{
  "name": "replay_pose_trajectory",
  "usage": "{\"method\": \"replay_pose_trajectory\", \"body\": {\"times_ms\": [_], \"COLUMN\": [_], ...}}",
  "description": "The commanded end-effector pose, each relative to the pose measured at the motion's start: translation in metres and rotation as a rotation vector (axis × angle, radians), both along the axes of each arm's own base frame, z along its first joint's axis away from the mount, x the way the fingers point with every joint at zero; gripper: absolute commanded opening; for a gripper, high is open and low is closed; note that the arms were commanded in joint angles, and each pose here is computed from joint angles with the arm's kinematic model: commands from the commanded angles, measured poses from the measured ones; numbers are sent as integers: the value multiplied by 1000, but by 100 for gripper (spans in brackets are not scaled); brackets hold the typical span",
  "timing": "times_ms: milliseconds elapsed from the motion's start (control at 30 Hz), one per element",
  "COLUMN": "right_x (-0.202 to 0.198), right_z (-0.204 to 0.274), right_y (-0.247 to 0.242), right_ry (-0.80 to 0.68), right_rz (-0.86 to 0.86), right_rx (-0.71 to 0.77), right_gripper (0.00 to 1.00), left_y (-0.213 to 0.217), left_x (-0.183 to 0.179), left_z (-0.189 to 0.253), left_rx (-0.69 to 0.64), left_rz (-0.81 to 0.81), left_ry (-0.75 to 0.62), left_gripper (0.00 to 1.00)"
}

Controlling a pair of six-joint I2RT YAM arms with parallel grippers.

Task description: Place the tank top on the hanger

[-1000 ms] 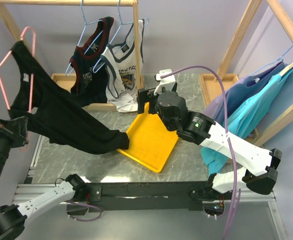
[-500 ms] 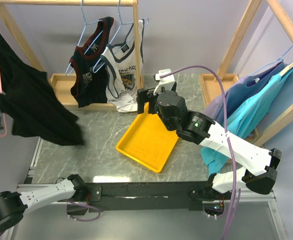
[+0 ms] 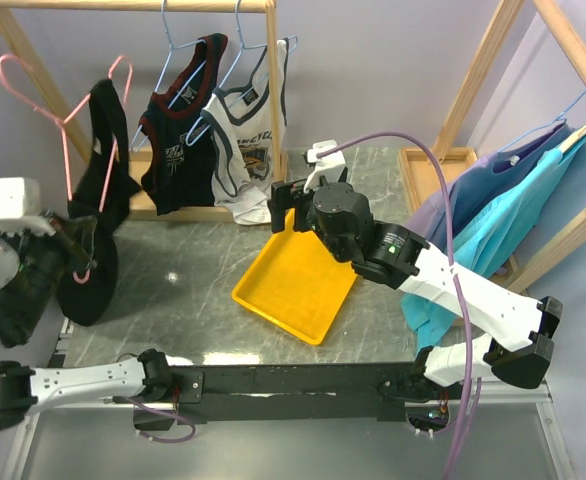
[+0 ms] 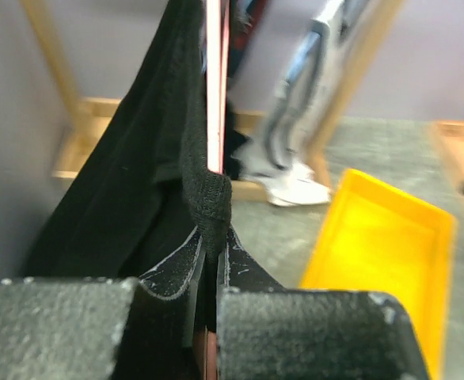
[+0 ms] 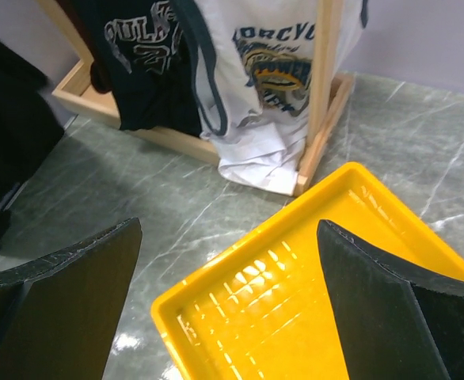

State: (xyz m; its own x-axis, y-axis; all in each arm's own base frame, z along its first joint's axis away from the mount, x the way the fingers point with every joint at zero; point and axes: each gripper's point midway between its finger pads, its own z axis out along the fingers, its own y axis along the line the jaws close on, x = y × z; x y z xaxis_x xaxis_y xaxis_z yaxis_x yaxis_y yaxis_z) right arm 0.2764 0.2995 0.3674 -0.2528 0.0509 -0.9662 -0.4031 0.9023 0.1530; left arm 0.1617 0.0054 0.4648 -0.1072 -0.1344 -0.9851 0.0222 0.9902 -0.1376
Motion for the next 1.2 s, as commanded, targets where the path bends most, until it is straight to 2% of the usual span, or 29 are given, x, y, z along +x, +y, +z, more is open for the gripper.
{"method": "replay_pose_trajectory", "body": {"times_ms": [0,167,333,467,667,733,800,833,1000,1033,1100,1133,1167], "right_x": [-4,-6,-10,-10,-11,-10,-11,-11,-12,-12,-12,-12,-13], "right_z": [-5,-16,-23,-26,-28,-29,-29,-29,-30,-32,-32,-33,-33], "right_y": [5,-1,-6,-6,-3,-1,1,3,4,5,4,4,4], "right_ry": [26,43,47,51,56,60,66,69,76,78,79,81,83], "right_rz": [32,23,23,26,38,40,45,52,58,60,58,58,63], "right_rx": [31,13,12,10,16,14,14,15,16,12,9,5,4], "right_gripper": [100,100,100,100,100,100,100,100,100,100,100,100,100], "left_y": [16,18,32,21,21,23,15,23,16,18,9,18,6], "left_x": [-8,3,4,10,13,15,22,22,38,45,58,61,71], "left_z": [-19,-19,4,16,30,25,22,23,7,5,-2,4,1], "left_rx": [-229,-112,-91,64,165,296,310,417,480,459,454,397,384], "left_rz": [-44,93,162,207,278,338,378,419,395,424,360,385,309], "left_ry": [15,-20,-56,-57,-63,-48,-45,-20,21,36,35,2,-10], "left_gripper": [1,1,1,1,1,1,1,1,1,1,1,1,1]}}
